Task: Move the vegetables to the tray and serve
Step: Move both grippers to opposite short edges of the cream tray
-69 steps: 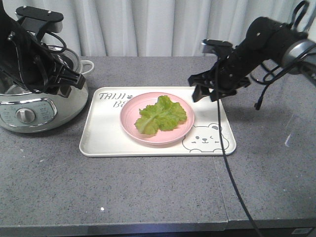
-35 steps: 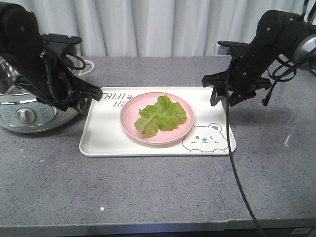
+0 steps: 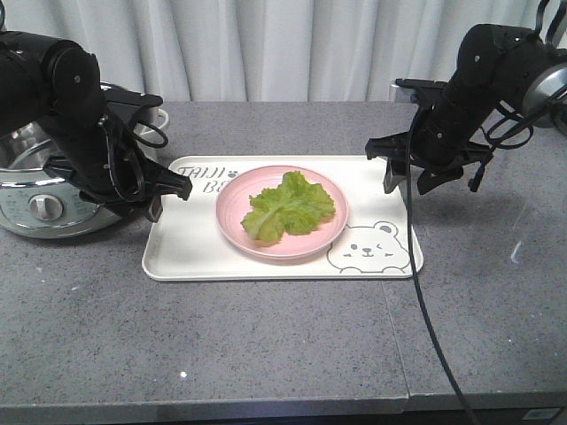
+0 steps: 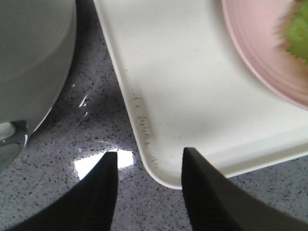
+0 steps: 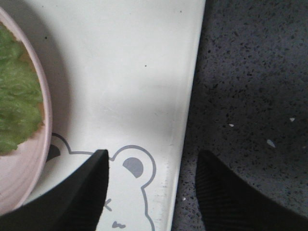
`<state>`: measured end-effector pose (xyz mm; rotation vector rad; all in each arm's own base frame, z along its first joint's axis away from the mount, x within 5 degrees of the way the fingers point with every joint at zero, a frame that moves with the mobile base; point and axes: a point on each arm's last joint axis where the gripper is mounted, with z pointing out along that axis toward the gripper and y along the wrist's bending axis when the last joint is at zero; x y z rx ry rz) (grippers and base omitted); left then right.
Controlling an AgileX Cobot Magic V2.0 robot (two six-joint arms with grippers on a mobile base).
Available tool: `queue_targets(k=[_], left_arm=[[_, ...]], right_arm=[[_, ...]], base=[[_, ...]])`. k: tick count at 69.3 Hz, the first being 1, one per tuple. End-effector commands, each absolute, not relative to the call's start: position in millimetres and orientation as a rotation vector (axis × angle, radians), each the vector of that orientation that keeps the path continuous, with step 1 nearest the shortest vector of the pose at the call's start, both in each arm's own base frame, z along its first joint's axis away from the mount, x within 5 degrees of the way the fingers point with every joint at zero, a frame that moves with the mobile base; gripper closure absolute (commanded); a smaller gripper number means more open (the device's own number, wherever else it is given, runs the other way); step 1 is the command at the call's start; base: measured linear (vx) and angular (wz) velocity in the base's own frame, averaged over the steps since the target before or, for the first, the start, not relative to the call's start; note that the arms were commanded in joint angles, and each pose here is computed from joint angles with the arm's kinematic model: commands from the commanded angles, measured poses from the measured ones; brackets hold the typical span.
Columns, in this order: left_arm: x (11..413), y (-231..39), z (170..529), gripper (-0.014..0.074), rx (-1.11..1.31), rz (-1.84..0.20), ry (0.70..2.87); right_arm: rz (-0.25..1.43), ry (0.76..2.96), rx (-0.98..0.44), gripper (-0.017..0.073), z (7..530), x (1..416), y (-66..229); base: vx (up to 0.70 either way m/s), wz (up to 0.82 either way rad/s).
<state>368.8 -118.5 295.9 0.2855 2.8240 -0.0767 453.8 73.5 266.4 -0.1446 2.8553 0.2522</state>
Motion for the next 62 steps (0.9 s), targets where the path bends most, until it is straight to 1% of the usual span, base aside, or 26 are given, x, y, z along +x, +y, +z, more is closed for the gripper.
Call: queue_targets(k=[1,37,62], left_arm=[[365,-117,321,0.0297,0.260,-0.109,2.722],[370,-114,321,0.0297,0.253,-0.085,2.686],[383,-118,292,0.0297,0.259,-0.075,2.763]], right_arm=[[0.219,2.812,-0.152,0.0168,299,443,67],[0.186,2.859,-0.155,0.0168,278,451,66],[0.170,2.888,-0.157,0.0168,265,455,66]], base=[[0.00,0.00],[0.00,0.00],[0.00,0.00]])
